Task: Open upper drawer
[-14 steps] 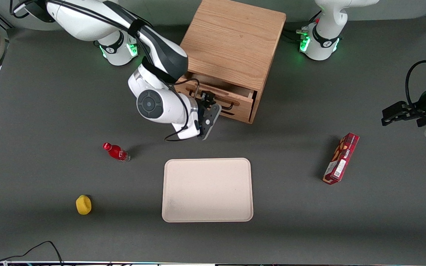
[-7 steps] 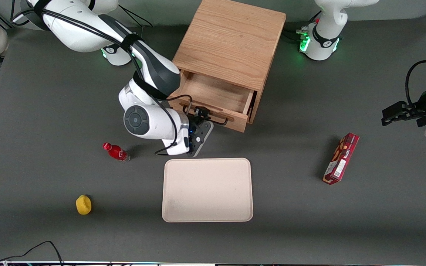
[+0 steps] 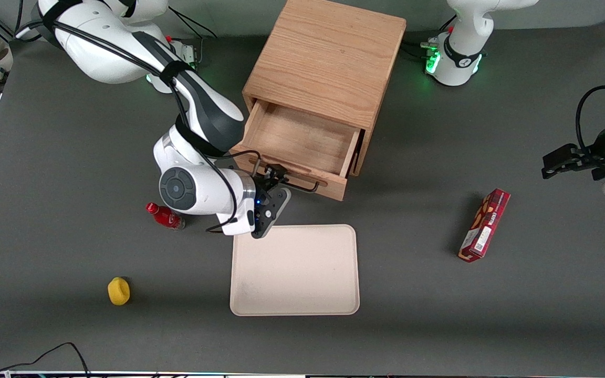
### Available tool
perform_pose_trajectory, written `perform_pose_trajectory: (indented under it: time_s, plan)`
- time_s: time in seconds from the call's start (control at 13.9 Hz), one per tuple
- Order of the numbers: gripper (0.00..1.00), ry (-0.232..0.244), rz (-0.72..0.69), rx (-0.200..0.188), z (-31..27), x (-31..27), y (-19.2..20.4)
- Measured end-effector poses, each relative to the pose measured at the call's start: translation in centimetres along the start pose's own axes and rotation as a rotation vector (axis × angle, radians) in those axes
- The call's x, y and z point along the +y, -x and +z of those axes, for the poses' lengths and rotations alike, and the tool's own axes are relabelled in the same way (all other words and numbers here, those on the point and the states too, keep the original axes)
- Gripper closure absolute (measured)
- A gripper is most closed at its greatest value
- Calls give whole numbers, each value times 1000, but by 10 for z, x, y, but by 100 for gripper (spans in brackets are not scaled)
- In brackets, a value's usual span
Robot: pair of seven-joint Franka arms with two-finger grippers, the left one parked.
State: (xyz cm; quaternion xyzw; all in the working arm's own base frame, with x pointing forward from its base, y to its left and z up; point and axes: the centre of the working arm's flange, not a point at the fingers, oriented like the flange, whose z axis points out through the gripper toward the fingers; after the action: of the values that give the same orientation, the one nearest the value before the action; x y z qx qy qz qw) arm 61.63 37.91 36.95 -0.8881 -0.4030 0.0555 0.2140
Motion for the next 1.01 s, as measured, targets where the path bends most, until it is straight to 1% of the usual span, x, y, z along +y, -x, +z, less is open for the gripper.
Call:
perform_pose_trajectory:
  time_s: [0.29, 0.65, 0.79, 1.01]
  plan:
    - [0, 7, 22, 26, -11, 21, -4]
    - [0, 45, 38, 78, -37, 49, -6]
    - [0, 57, 33, 93, -44, 59, -7]
    - [0, 83, -15, 98, -68, 74, -3]
